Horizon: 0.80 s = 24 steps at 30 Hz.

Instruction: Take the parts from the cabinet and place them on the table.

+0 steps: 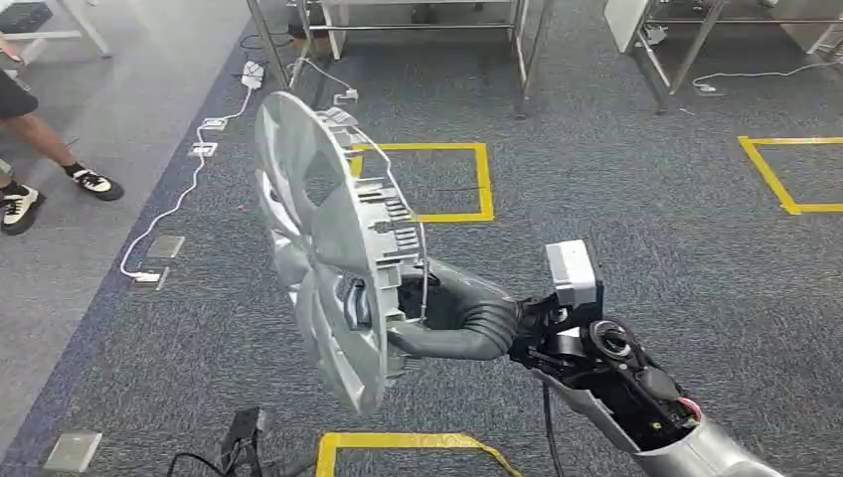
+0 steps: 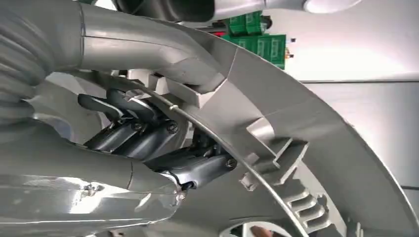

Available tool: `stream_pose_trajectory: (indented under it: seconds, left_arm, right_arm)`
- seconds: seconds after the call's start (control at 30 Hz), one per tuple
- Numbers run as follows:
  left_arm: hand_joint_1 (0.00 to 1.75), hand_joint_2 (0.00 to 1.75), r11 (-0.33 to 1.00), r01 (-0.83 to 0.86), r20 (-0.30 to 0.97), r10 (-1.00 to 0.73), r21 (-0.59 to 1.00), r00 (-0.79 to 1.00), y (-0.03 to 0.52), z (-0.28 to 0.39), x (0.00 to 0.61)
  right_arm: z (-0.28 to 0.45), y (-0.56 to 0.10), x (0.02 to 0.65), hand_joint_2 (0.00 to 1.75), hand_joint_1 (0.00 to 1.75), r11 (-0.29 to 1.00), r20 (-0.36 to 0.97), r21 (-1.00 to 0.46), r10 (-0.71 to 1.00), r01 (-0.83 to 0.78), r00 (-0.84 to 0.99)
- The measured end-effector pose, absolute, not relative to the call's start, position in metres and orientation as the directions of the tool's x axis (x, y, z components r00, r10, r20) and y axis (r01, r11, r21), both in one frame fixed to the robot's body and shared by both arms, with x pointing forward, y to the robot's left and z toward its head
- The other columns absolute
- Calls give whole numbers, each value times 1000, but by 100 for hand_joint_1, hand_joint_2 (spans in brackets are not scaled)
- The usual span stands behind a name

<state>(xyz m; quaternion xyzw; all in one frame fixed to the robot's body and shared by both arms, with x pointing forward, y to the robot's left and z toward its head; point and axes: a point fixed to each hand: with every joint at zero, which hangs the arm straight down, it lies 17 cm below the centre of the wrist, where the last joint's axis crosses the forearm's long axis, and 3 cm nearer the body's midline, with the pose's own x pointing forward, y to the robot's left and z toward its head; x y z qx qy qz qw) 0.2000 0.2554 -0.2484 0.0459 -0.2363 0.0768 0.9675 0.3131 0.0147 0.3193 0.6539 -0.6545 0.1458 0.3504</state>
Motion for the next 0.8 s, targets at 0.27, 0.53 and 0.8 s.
stream_pose_trajectory:
  seconds: [0.27,0.53,0.8]
  left_arm:
    - [0,175,984,-169,466,126,52,876,255,-248,201]
    - [0,175,984,-169,468,126,52,875,255,-247,203]
    - [0,175,984,-169,468,126,52,875,255,-247,203]
  right_arm:
    - [320,14,314,175,175,105,646,270,-757,-957,99]
    - [320,13,314,175,175,105,645,270,-757,-957,99]
    - [320,13,314,175,175,105,645,270,-757,-957,99]
